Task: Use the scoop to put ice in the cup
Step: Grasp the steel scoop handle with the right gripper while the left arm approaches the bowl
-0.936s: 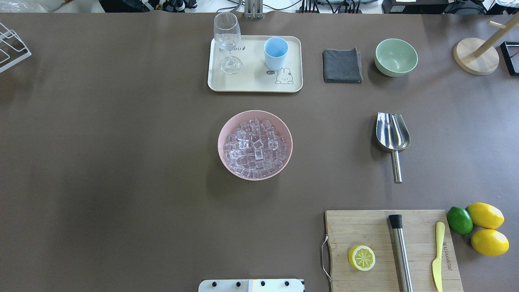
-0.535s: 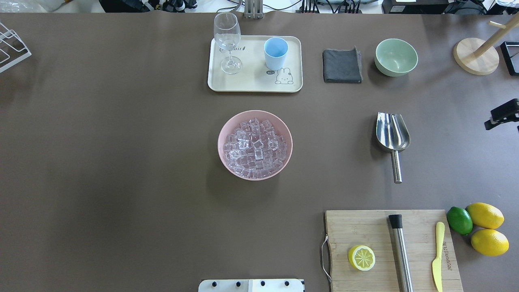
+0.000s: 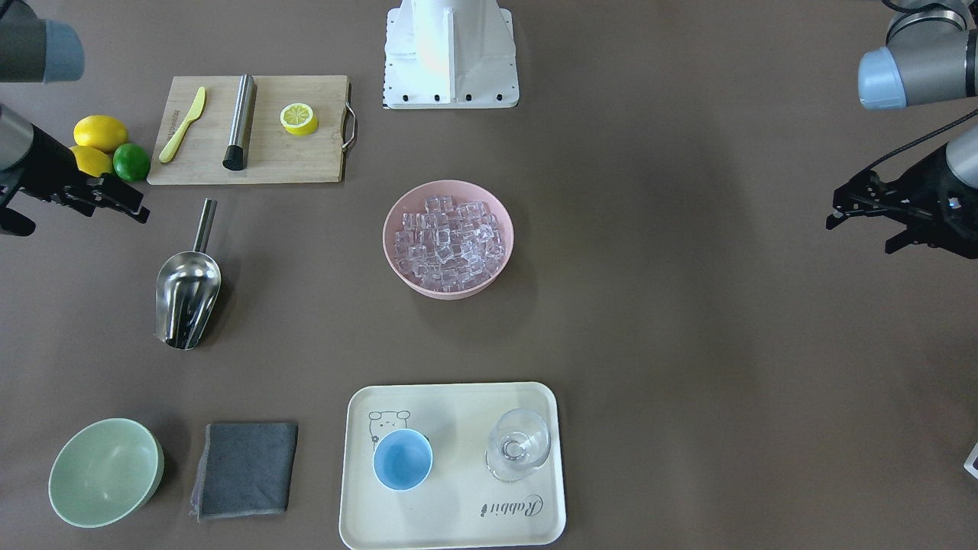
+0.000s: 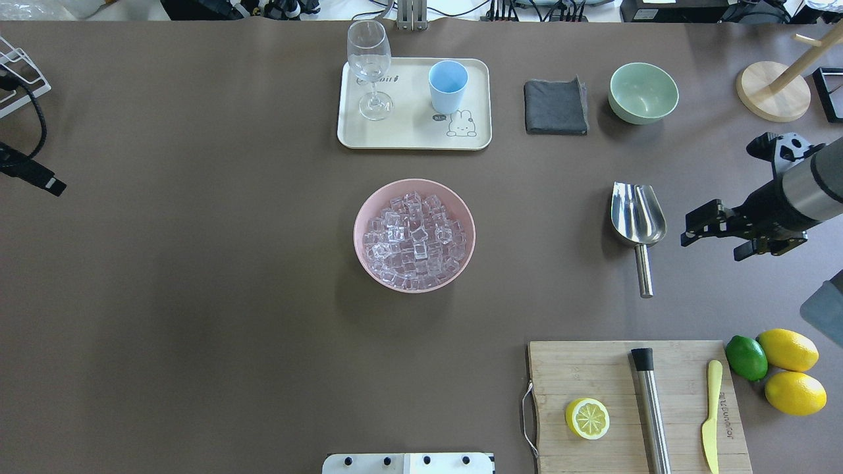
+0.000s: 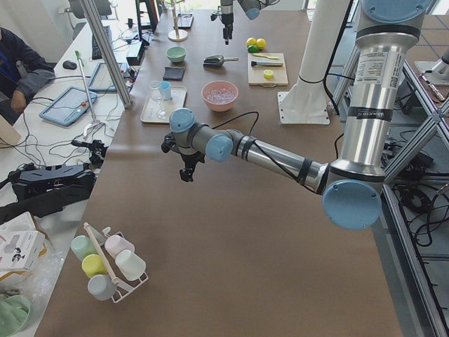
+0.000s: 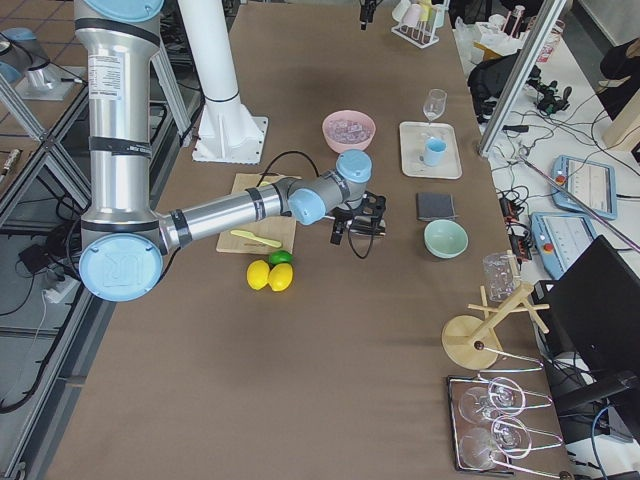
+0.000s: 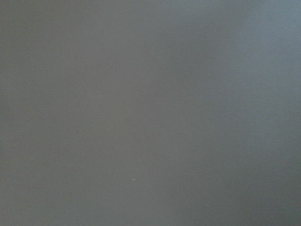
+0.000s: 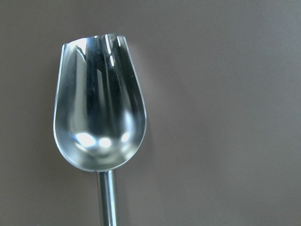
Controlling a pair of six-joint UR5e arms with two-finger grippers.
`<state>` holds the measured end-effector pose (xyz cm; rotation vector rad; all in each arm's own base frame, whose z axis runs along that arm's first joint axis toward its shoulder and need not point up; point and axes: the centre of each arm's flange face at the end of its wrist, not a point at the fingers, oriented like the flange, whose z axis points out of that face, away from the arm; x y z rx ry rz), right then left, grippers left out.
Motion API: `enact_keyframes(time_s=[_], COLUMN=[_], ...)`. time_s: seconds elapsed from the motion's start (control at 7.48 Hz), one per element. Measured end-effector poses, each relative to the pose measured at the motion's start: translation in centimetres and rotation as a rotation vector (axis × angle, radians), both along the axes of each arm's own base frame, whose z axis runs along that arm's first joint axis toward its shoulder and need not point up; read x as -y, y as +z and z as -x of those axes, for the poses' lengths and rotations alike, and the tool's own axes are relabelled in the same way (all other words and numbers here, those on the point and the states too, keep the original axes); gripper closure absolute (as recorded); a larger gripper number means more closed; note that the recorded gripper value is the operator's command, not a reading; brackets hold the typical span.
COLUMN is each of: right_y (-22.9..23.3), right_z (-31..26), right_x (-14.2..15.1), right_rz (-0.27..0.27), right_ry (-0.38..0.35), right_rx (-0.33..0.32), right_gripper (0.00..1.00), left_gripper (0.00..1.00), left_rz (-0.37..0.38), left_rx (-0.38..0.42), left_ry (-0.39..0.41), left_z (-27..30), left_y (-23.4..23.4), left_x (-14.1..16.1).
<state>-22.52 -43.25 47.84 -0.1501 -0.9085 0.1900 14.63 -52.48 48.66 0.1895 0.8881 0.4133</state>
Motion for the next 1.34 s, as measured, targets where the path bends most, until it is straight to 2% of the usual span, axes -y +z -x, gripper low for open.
enact_keyframes(time_s=[0.4,0.53,0.8,1.07,1.2,1.34], right_y=[-1.4,-1.4,-1.3,-0.4,0.0,0.3], right_z=[6.5,8.2,10.7,11.7,12.1,12.4], right_x=[-2.7,-2.8,-2.2,-1.8,-1.6,-1.5], right_rz=[-0.047,-0.059,-0.073,-0.073,-0.07,-0.067], right_ry=[-0.051,-0.065,-0.078,-0.084,-0.087,-0.09], right_rx=[-0.046,-0.059,-0.077,-0.097,-0.104,-0.107], right_gripper=[0.0,0.0,0.01,0.14,0.31,0.54], left_gripper=[0.03,0.03,0.03,0.03,0.03,0.03], left_rz=[-0.127,-0.17,-0.312,-0.539,-0.646,-0.721], left_rx=[-0.064,-0.084,-0.141,-0.159,-0.187,-0.223], left_ry=[0.091,0.117,0.187,0.198,0.2,0.205], left_z=[-4.3,-5.5,-9.7,-15.2,-18.4,-20.9], left_y=[-4.6,-5.6,-6.4,-7.4,-8.4,-9.2], left_x=[-2.1,-2.7,-4.6,-6.9,-8.9,-10.6])
